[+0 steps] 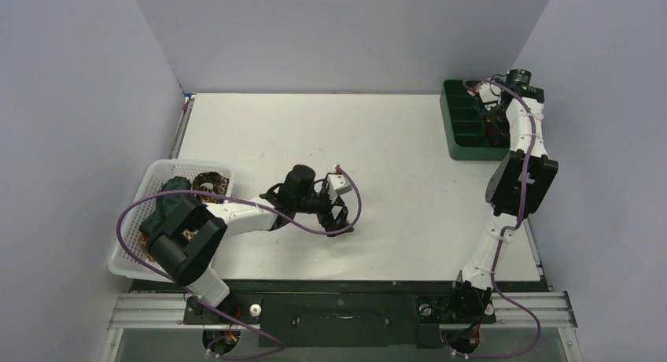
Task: Roll the ties
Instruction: Place the tie in the storage box.
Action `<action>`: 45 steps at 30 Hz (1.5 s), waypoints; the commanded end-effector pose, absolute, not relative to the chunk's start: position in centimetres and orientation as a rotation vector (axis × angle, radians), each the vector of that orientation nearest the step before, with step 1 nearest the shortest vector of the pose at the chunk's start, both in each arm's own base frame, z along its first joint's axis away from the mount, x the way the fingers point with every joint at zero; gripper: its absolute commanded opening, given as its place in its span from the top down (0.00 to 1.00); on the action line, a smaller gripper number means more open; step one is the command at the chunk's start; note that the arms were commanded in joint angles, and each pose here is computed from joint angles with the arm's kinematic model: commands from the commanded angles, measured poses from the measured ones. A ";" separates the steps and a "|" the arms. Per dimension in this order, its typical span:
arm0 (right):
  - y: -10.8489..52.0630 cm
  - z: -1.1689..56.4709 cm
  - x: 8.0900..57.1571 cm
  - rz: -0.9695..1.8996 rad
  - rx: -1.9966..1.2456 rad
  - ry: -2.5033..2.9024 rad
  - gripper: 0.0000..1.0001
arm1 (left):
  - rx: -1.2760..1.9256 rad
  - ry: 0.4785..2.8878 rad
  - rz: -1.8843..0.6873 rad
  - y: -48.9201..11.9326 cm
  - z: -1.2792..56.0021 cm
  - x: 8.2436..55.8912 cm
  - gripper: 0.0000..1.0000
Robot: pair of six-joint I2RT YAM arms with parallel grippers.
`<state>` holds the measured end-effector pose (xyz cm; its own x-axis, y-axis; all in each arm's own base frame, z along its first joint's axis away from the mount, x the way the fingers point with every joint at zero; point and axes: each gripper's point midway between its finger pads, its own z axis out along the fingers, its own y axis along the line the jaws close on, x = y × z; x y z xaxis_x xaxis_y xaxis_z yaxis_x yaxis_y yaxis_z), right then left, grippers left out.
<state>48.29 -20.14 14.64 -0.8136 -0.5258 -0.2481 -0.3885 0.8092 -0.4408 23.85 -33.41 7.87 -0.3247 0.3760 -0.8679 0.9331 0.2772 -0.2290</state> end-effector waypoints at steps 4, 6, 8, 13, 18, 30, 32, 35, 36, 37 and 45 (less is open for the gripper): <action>-18.2 22.9 51.3 -0.755 -1.370 2.146 1.00 | 1.157 1.781 -1.018 -33.9 9.5 24.5 0.03; -17.4 22.8 51.5 -0.753 -1.500 2.074 1.00 | 1.155 1.781 -1.014 -33.9 9.5 24.5 0.03; -16.6 22.5 51.6 -0.748 -1.608 2.008 1.00 | 1.154 1.785 -1.010 -33.8 9.5 24.5 0.03; -15.1 21.4 51.8 -0.730 -1.810 1.888 1.00 | 1.152 1.791 -1.003 -33.7 9.3 24.5 0.03; -14.6 19.7 50.5 -0.695 -1.948 1.846 1.00 | 1.146 1.794 -0.987 -33.6 9.3 24.8 0.03; -13.7 16.8 47.3 -0.565 -2.151 1.830 1.00 | 1.138 1.810 -0.979 -33.1 8.8 24.9 0.03; -13.7 16.2 47.0 -0.546 -2.193 1.822 1.00 | 1.136 1.812 -0.984 -33.1 8.8 24.9 0.03; -13.3 15.1 47.2 -0.519 -2.257 1.809 1.00 | 1.131 1.815 -0.986 -33.2 8.8 25.1 0.03; -13.4 14.8 47.1 -0.514 -2.280 1.811 1.00 | 1.130 1.816 -0.987 -33.2 8.8 25.1 0.03; -13.1 14.4 47.5 -0.504 -2.297 1.807 1.00 | 1.130 1.818 -0.986 -33.2 8.7 25.2 0.03; -12.7 11.5 46.5 -0.386 -2.438 1.881 1.00 | 1.117 1.833 -0.980 -32.9 8.5 25.4 0.03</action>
<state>48.31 -13.08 12.99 0.1948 -0.9653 0.1741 -0.9213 -0.2410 -0.3052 24.42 -32.49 7.19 -0.3473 0.3752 -0.8594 0.9196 0.3159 -0.2336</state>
